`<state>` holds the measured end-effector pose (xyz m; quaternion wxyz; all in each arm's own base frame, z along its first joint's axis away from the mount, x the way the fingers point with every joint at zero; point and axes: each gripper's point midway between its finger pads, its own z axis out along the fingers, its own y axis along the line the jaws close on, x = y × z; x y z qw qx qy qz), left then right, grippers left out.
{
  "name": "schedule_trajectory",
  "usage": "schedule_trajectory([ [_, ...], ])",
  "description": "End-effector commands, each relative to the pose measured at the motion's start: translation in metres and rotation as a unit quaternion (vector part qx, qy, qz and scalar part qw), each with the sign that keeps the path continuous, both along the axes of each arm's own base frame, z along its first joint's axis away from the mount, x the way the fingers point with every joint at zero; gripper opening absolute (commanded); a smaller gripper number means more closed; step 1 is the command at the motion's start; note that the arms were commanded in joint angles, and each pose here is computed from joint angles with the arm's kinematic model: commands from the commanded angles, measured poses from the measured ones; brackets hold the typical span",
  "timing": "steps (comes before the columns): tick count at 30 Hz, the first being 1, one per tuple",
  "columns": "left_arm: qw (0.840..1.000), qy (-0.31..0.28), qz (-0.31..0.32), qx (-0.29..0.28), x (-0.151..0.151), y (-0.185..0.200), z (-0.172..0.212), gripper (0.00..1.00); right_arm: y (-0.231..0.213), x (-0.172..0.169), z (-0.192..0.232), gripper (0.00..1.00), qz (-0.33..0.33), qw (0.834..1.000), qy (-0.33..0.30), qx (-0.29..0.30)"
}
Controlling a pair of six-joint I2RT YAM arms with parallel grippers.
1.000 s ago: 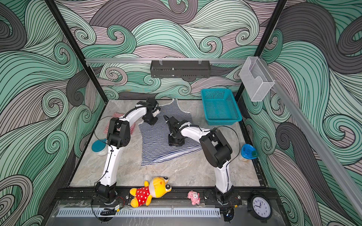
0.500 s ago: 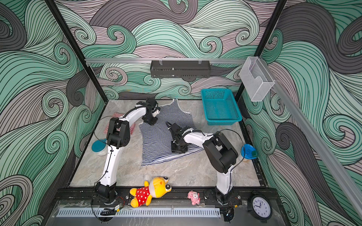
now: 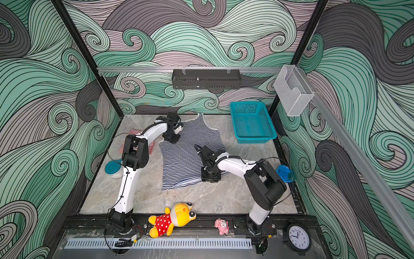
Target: Fold and stack the tank tops
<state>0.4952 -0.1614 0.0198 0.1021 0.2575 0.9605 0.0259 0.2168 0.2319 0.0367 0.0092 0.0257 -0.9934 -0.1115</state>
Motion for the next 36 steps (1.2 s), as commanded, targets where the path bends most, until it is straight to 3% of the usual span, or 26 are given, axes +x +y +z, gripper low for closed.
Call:
schedule_trajectory([
  [1,0.999,0.032,0.004,0.007,-0.017,0.006,-0.006,0.25,0.004,0.022,0.017,0.45,-0.004,0.999,-0.032,-0.005],
  [6,0.999,0.037,0.005,0.008,-0.021,0.006,-0.008,0.25,-0.008,0.06,0.019,0.48,-0.011,0.999,-0.045,-0.019],
  [13,1.0,0.027,0.006,0.002,-0.015,0.004,-0.003,0.25,-0.019,0.082,0.002,0.48,-0.011,0.999,-0.027,-0.024],
  [29,0.999,0.036,0.009,0.003,-0.019,0.004,-0.011,0.25,-0.021,0.054,-0.025,0.48,-0.01,1.0,0.012,-0.015],
  [36,0.999,0.034,0.012,0.002,-0.018,0.005,-0.009,0.25,-0.024,0.041,-0.017,0.48,-0.003,1.0,0.013,-0.013],
])
